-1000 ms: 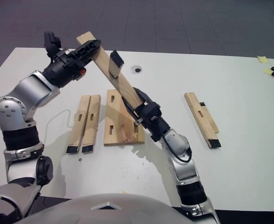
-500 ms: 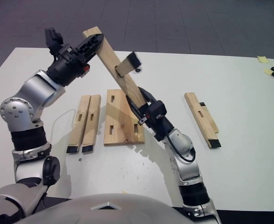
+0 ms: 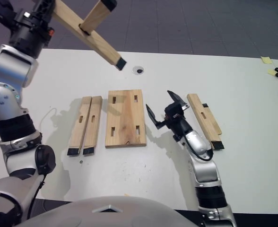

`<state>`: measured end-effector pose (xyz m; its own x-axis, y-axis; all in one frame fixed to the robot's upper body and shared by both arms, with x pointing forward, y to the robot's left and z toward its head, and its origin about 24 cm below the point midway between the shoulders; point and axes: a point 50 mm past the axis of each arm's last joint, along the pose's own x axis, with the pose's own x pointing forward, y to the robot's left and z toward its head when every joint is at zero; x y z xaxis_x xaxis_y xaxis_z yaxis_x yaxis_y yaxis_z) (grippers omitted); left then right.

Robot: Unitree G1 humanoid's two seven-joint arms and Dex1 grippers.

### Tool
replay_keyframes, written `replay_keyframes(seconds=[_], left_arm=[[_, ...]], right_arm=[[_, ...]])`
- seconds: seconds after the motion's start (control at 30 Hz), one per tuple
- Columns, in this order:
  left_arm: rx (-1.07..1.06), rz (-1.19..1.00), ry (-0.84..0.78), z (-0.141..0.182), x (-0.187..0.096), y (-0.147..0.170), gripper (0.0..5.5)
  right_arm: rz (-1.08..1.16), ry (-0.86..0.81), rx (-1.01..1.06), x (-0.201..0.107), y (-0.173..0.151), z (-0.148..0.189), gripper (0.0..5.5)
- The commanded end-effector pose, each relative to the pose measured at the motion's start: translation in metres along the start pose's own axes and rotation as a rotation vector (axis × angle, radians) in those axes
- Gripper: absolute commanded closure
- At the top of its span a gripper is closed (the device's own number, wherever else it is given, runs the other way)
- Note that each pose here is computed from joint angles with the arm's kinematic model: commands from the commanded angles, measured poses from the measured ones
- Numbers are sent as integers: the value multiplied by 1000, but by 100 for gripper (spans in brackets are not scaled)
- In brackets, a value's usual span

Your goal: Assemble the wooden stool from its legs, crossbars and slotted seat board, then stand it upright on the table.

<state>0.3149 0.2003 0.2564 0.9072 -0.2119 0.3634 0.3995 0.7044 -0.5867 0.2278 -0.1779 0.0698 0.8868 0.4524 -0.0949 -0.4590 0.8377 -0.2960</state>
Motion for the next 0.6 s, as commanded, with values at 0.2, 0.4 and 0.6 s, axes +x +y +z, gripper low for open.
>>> replay_keyframes(seconds=[0.2,0.4,0.6], left_arm=[[125,-93,117,4,-19,8,446],[141,-177,154,3,-12,2,446],[215,-192,234,10,-28,9,446]], right_arm=[[384,200,157,-6,37,-18,10],[553,111,258,31,77,-5,10],[495,-50,430,24,65,22,10]])
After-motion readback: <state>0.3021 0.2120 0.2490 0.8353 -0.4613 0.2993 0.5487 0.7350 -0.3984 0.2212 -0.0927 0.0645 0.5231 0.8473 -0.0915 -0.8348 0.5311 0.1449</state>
